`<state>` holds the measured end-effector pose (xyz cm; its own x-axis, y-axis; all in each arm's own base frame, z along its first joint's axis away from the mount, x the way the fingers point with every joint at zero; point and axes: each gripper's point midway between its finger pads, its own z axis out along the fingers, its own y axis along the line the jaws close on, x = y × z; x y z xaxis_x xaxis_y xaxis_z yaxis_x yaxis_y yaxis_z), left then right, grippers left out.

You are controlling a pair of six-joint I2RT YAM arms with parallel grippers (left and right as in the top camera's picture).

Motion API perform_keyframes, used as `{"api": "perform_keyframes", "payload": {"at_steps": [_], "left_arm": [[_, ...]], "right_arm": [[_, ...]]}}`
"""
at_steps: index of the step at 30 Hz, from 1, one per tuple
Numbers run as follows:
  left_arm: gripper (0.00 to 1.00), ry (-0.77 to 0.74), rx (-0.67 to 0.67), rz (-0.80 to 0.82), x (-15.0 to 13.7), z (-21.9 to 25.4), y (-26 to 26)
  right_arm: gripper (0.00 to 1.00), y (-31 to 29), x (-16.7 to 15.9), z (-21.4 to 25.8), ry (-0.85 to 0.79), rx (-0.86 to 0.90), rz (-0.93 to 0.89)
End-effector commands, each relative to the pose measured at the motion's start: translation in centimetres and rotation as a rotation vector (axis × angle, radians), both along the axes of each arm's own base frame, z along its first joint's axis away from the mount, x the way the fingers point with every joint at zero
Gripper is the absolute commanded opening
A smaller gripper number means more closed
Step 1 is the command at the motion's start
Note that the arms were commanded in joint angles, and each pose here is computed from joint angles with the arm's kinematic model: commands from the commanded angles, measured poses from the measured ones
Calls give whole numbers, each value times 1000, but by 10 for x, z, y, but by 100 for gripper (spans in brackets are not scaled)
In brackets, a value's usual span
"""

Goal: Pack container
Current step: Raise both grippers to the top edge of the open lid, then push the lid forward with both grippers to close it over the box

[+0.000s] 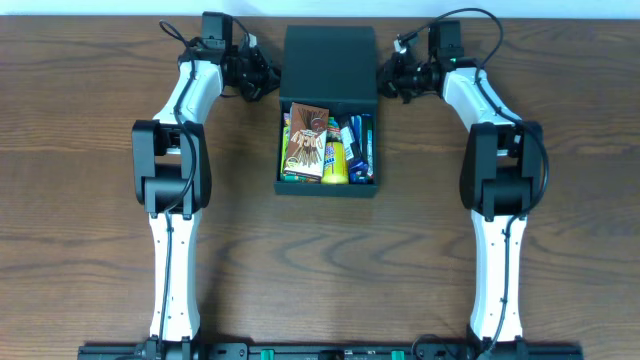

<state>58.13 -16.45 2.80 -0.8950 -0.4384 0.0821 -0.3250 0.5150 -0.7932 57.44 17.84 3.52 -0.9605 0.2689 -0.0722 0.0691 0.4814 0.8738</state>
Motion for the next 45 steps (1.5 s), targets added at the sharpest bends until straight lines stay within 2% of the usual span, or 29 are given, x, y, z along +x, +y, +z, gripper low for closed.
{"api": "perform_keyframes", "payload": {"at_steps": [1,9,23,38,45], "left_arm": [[6,-2,-11,12,6,-6,13],[6,-74,-61,14,19,12,28],[6,-317,-102,-64,45,89,26],[6,-579,-218,-251,36,182,12],[6,-595,-287,-315,24,196,4]], "right_arm": [[1,5,1,33,-68,99,68],[1,8,5,84,-215,91,106],[2,11,-5,148,-392,103,171],[2,10,-24,203,-544,62,223],[2,-2,-21,211,-587,2,198]]}}
